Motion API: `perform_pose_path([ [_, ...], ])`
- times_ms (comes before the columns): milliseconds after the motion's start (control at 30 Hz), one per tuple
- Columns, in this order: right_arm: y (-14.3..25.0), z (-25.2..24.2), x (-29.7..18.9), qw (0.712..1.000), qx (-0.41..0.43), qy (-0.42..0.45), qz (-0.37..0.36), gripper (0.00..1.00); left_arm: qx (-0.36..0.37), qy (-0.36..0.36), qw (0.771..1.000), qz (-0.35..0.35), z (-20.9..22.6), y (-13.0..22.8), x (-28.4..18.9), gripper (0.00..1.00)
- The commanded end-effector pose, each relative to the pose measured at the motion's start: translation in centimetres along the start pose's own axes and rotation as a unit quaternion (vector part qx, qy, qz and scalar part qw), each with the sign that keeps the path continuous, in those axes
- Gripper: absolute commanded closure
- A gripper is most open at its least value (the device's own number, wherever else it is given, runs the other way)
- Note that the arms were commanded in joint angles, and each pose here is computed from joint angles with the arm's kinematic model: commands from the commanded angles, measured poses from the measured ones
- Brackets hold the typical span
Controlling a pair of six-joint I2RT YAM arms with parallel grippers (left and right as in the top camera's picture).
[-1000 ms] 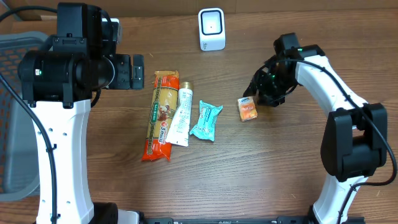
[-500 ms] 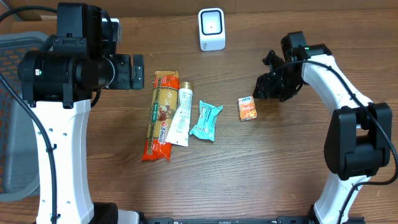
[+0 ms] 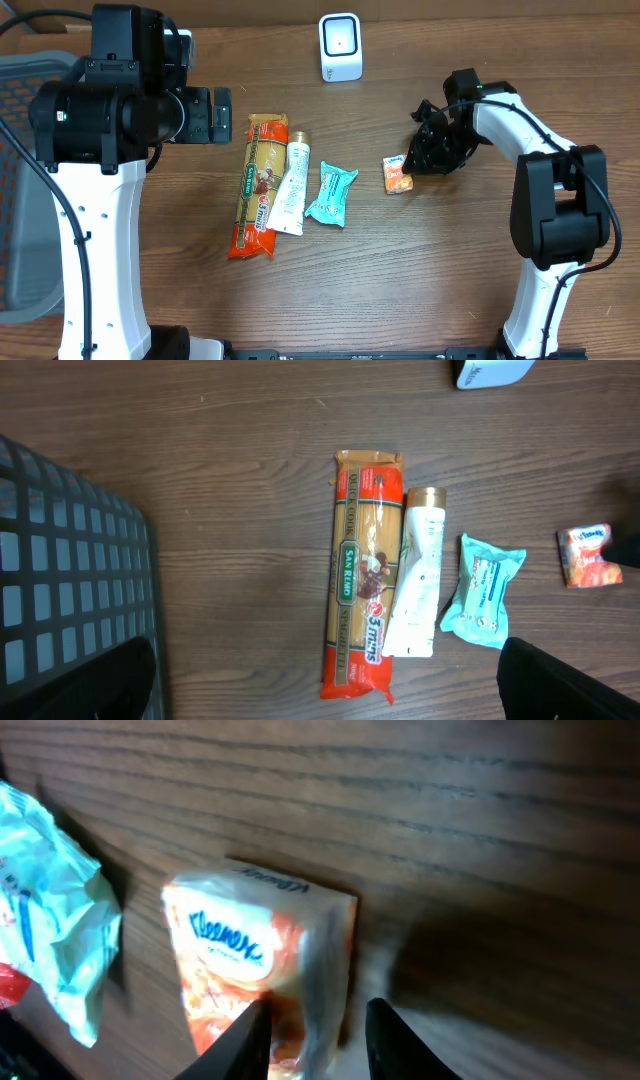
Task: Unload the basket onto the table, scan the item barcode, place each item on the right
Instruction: 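Lift the tissue pack and turn it toward the scanner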
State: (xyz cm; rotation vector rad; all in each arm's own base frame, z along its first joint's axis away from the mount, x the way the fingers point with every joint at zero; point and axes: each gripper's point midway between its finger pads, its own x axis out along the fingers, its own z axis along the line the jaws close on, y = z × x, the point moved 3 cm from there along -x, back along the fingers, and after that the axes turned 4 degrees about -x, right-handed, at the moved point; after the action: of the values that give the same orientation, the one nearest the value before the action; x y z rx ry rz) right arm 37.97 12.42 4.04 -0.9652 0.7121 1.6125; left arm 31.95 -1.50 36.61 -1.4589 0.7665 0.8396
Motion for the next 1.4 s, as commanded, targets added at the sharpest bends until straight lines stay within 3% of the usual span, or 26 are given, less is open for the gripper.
perform_pose_path([
  [0, 1.1, 0.3, 1.5, 0.999, 0.000, -0.032, 0.005, 0.68, 0.012, 0.001, 1.000, -0.002, -0.2, -0.2, 0.1, 0.00],
  [167, 1.4, 0.3, 2.5, 0.999, 0.011, -0.047, -0.001, 0.69, 0.012, 0.001, 1.000, -0.002, -0.2, -0.2, 0.1, 0.00],
  [267, 1.2, 0.3, 2.5, 0.998, 0.030, -0.048, -0.005, 0.95, 0.012, 0.001, 1.000, -0.002, -0.2, -0.2, 0.1, 0.00],
  [300, 1.2, 0.3, 2.4, 0.998, 0.045, -0.050, -0.005, 0.96, 0.012, 0.001, 1.000, -0.002, -0.2, -0.2, 0.1, 0.00],
  [467, 0.6, 2.7, 0.6, 0.992, 0.052, -0.110, -0.014, 0.96, 0.012, 0.001, 1.000, -0.002, -0.2, -0.2, 0.1, 0.00],
  [767, 0.9, 11.5, -9.4, 0.954, -0.058, -0.281, -0.086, 0.97, 0.012, 0.001, 1.000, -0.002, -0.2, -0.2, 0.1, 0.00],
  [1100, 2.1, 15.2, -18.1, 0.850, -0.114, -0.482, -0.180, 0.97, 0.012, 0.001, 1.000, -0.002, -0.2, -0.2, 0.1, 0.00],
  [1367, 1.9, 14.1, -18.9, 0.853, -0.079, -0.483, -0.181, 0.97, 0.012, 0.001, 1.000, -0.002, -0.2, -0.2, 0.1, 0.00],
])
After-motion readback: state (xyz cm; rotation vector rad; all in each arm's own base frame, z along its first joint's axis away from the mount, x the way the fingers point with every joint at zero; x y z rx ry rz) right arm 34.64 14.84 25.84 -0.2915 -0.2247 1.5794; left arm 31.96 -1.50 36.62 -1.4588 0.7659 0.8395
